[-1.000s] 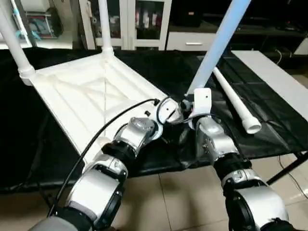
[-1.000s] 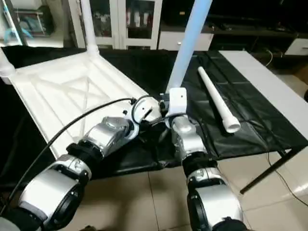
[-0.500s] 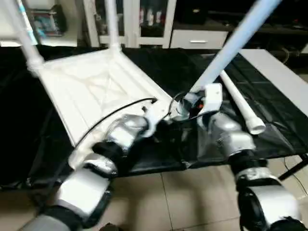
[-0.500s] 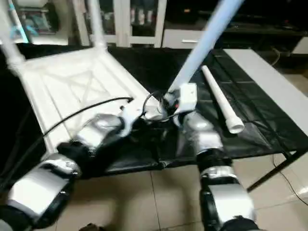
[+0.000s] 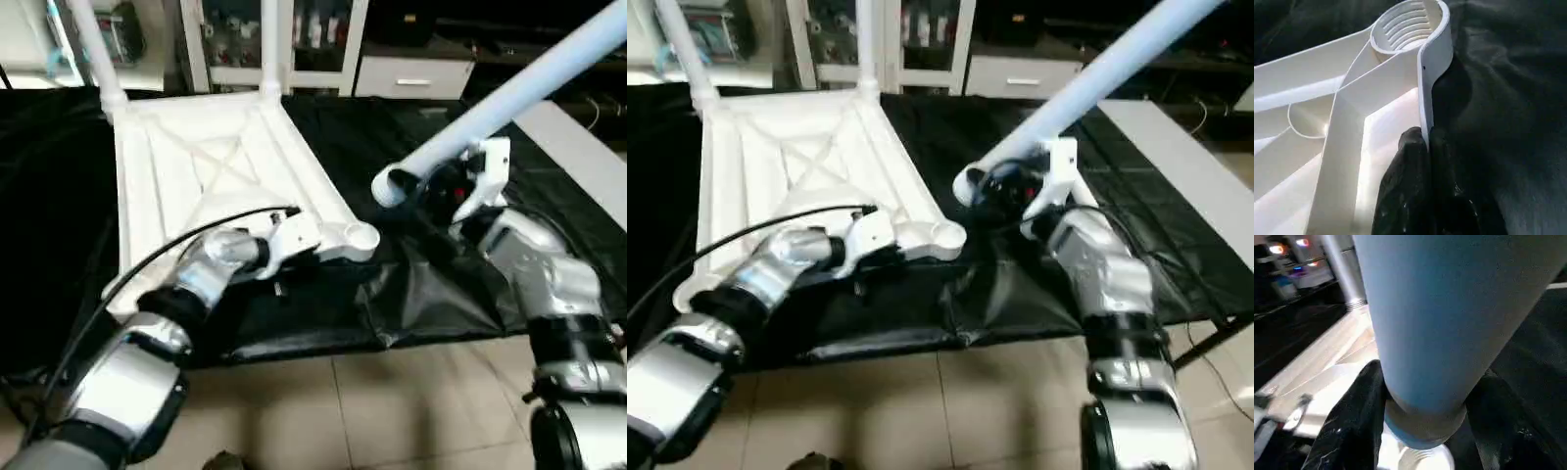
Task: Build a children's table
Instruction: Insert table leg to table base
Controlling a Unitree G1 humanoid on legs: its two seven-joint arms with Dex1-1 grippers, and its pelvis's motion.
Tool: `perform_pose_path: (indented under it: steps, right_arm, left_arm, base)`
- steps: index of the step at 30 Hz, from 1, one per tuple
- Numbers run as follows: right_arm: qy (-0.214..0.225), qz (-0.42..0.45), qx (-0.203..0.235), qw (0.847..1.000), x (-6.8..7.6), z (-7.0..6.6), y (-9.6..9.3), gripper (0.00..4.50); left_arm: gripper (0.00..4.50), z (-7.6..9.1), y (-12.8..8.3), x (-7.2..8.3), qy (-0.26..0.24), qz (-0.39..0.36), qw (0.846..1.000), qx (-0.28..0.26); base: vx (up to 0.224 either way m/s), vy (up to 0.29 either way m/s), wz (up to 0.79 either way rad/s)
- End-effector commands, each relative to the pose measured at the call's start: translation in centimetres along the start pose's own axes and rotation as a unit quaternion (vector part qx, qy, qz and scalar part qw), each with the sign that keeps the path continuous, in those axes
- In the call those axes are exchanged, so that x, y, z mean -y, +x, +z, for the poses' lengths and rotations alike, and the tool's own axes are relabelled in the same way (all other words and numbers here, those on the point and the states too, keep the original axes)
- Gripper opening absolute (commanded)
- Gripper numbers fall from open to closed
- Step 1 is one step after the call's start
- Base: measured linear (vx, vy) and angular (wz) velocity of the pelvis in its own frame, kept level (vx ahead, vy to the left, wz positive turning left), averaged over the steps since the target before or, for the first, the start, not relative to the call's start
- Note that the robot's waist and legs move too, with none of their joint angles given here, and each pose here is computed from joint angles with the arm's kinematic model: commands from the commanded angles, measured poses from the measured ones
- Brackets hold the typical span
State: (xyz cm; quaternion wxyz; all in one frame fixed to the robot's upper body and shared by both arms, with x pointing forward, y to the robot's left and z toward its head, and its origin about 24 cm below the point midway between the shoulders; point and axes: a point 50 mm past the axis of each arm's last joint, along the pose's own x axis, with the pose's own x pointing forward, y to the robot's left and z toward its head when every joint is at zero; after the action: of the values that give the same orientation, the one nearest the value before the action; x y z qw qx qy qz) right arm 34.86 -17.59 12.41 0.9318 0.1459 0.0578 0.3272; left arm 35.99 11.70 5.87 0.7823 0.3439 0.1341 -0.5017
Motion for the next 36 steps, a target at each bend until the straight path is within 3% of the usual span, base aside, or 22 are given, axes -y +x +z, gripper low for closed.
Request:
perform_pose_path:
  steps: [1,9,15,20,21,22,26,27,28,29,31,34,35,36]
  right_arm:
    - [-0.01,0.026,-0.008,1.0,-0.4,0.5,-0.6,1.98]
    - [-0.016,0.021,-0.066,0.997,0.2,-0.3,-1.6,1.97]
    - [0.002,0.049,-0.098,0.994,0.4,0.2,-2.2,1.97]
    - [0.019,0.165,-0.153,0.974,-0.4,0.5,-3.7,1.97]
    - [0.019,0.165,-0.153,0.974,-0.4,0.5,-3.7,1.97]
    - [0.016,0.187,-0.168,0.968,-0.3,0.5,-4.2,1.97]
    - [0.021,0.225,-0.185,0.956,-0.4,0.6,-4.7,1.97]
    - [0.022,0.247,-0.196,0.949,-0.5,0.7,-4.9,1.97]
    - [0.022,0.247,-0.196,0.949,-0.5,0.7,-4.9,1.97]
    - [0.023,0.261,-0.204,0.943,-0.6,0.8,-5.0,1.97]
    - [0.025,0.272,-0.208,0.939,-0.7,0.8,-5.1,1.97]
    - [0.017,0.298,-0.239,0.924,-0.6,0.6,-5.1,1.97]
    - [0.016,0.3,-0.243,0.922,-0.6,0.6,-5.0,1.97]
    - [0.015,0.303,-0.243,0.921,-0.7,0.6,-5.0,1.97]
  left_arm:
    - [0.46,-1.3,-0.3,0.6,0.004,-0.012,1.0,-0.023]
    - [1.07,-1.4,-2.0,-0.9,-0.035,-0.001,0.999,0.009]
    - [1.51,-0.2,-3.4,-1.9,-0.089,-0.009,0.992,0.09]
    - [1.85,3.0,-5.3,-4.0,-0.162,-0.03,0.965,0.207]
    - [1.95,3.0,-5.3,-4.0,-0.162,-0.03,0.965,0.207]
    - [2.07,4.5,-5.7,-4.5,-0.179,-0.038,0.952,0.245]
    - [2.2,6.8,-5.7,-4.8,-0.189,-0.057,0.939,0.282]
    - [2.22,8.5,-5.5,-4.9,-0.232,-0.072,0.917,0.316]
    - [2.22,8.5,-5.5,-4.9,-0.232,-0.072,0.917,0.316]
    - [2.22,9.7,-5.5,-5.0,-0.263,-0.087,0.899,0.339]
    - [2.22,10.4,-5.5,-4.9,-0.27,-0.097,0.891,0.351]
    - [2.22,13.0,-5.7,-4.3,-0.303,-0.164,0.852,0.395]
    - [2.5,13.4,-5.7,-4.2,-0.304,-0.174,0.846,0.401]
    - [2.5,13.7,-5.7,-4.1,-0.304,-0.18,0.845,0.402]
  base:
    - [0.0,0.0,0.0]
    - [0.0,0.0,0.0]
    - [0.0,0.0,0.0]
    - [0.0,0.0,0.0]
    - [0.0,0.0,0.0]
    - [0.0,0.0,0.0]
    - [0.0,0.0,0.0]
    - [0.0,0.0,0.0]
    - [0.0,0.0,0.0]
    - [0.0,0.0,0.0]
    - [0.0,0.0,0.0]
    - [0.0,0.0,0.0]
    - [0.0,0.0,0.0]
    - [0.0,0.0,0.0]
